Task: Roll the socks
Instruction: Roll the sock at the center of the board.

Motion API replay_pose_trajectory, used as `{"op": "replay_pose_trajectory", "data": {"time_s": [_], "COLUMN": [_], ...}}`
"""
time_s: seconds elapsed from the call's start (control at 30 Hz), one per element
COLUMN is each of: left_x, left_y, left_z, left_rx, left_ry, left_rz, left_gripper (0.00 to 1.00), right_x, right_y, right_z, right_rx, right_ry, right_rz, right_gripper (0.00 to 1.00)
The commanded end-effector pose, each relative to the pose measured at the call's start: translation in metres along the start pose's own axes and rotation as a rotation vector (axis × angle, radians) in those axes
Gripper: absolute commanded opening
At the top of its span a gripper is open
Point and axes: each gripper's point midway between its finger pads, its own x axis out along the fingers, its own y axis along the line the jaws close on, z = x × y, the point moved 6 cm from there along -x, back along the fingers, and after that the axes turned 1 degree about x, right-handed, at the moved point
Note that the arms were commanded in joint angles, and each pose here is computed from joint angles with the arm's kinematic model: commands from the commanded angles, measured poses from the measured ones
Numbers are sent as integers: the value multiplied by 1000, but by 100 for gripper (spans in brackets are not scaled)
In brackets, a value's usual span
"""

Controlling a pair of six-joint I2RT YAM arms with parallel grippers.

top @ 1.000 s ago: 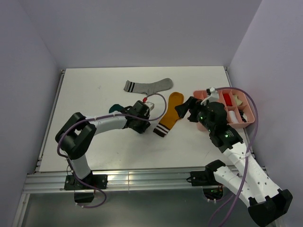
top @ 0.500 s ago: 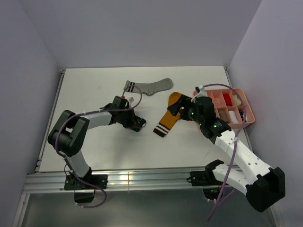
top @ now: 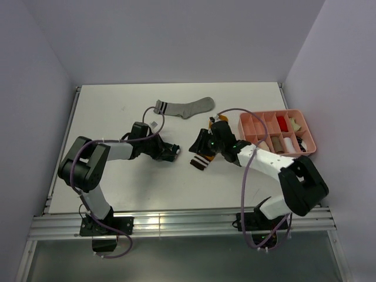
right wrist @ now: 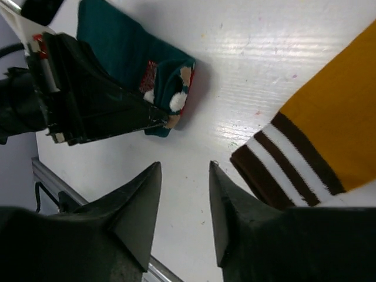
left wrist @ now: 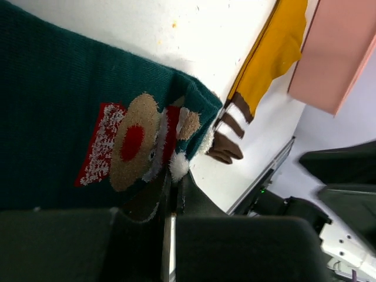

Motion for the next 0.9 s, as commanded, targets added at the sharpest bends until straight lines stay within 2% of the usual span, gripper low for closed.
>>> {"op": "replay_pose_trajectory", "data": {"time_s": [0.0,0.23,0.6,0.87], "left_x": [1,6,9,10], "left_y": [-3,11,24,27], "left_z": [7,9,13,12], "left_rx": [-27,-54,-71,-69], "left_ry": [-13,2,15,32], "left_rz": [-64,-39,-22,-6], "left_gripper": [1,1,1,1], "right_x": [18,59,96,105], "right_y": [27,28,18,22], "right_z": [10,2,-5,-3], "right_rx": [19,33,55,47], "right_ry": [0,74,134,150], "right_rz": [112,125,107,128], "right_gripper": [44,30,28,20]}}
